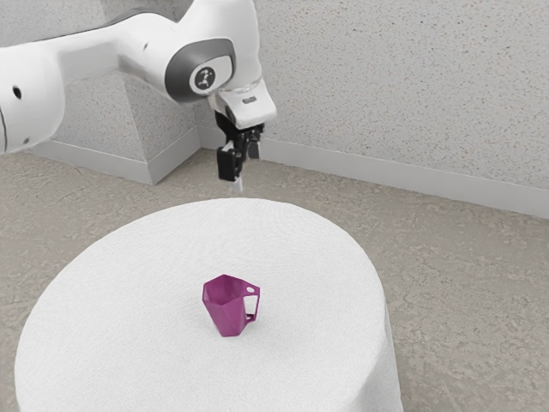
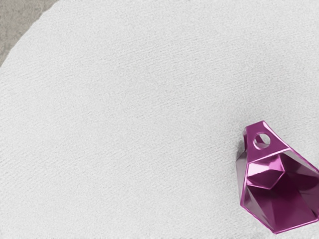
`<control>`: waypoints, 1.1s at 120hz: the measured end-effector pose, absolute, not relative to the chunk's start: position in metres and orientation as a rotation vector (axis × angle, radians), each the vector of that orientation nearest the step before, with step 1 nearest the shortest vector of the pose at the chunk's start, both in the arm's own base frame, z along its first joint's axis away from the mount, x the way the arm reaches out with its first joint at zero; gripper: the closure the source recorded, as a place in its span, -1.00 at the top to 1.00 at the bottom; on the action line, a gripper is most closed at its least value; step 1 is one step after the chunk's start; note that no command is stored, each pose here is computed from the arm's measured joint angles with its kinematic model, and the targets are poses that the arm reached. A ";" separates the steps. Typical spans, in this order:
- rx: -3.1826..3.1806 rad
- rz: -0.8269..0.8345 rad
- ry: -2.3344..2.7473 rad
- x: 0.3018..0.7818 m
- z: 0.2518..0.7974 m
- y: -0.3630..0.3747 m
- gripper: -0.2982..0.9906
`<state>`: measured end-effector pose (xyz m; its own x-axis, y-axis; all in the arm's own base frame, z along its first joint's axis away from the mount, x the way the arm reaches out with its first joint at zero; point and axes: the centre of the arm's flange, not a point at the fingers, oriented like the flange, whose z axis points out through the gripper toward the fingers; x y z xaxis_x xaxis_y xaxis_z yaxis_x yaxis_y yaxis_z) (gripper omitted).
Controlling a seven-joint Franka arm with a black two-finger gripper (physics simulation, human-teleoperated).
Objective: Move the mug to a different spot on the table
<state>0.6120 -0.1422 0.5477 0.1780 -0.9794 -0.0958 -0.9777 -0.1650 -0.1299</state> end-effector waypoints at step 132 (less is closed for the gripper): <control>-2.791 0.260 1.339 0.616 0.290 -0.141 0.53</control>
